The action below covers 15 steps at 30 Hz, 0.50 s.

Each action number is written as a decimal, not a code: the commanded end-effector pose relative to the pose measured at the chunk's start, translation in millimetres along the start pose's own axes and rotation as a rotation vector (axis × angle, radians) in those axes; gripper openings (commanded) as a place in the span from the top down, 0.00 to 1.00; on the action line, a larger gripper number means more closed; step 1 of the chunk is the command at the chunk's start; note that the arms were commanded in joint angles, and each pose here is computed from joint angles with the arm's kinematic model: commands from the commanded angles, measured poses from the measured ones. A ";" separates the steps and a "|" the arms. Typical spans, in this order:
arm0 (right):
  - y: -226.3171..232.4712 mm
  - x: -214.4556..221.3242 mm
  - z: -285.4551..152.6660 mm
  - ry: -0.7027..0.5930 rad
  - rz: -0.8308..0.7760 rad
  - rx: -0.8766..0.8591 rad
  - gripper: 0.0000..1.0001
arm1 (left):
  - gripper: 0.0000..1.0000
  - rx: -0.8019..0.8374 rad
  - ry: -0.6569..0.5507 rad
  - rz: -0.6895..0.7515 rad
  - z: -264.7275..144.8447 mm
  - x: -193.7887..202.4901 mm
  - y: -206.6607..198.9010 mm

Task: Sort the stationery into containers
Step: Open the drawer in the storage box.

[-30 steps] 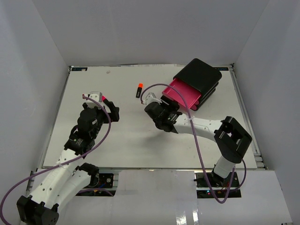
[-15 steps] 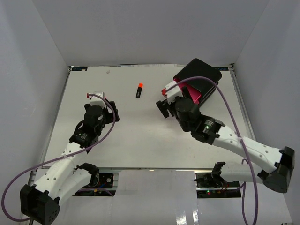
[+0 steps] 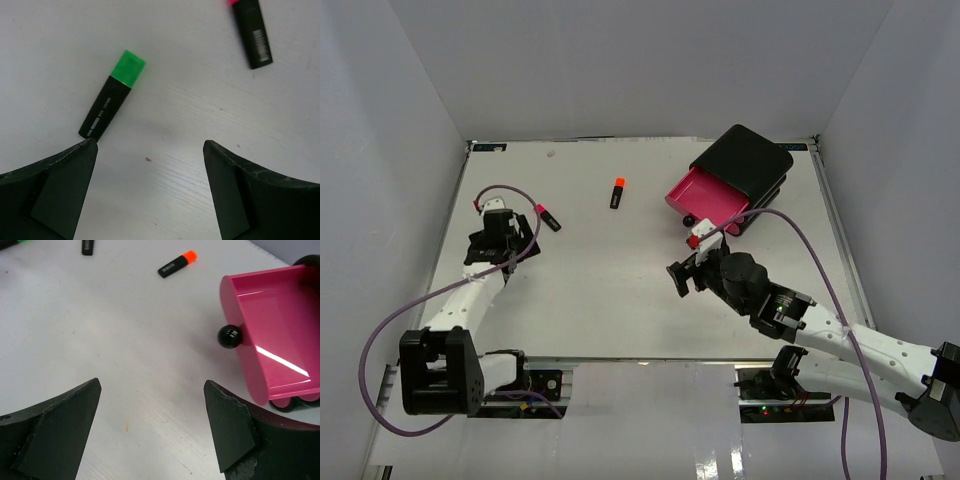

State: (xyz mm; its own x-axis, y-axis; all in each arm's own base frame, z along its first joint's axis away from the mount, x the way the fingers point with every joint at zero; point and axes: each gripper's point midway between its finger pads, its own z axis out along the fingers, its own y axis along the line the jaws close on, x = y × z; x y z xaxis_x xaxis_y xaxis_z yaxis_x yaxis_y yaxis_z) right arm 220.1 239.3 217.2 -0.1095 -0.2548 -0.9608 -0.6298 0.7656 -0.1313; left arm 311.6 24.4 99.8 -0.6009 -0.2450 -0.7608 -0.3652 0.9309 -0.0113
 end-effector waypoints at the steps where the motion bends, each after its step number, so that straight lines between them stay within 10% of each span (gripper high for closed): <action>1: 23.4 -13.2 0.3 -0.094 0.062 -0.123 0.10 | 0.02 0.017 0.017 -0.091 10.7 -18.6 12.5; 15: 35.7 15.8 -2.3 -0.156 0.044 -0.193 0.10 | 0.02 -0.057 0.232 -0.073 77.5 9.3 47.6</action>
State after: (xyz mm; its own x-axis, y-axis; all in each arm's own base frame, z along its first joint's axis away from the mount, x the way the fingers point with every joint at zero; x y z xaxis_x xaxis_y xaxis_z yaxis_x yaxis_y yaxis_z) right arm 192.6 254.7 169.9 -0.0968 -0.2193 -0.9708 -0.7576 0.6489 -0.0710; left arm 332.2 84.8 34.9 -0.7159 -0.3910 -0.5785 -0.4775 0.8786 -0.0028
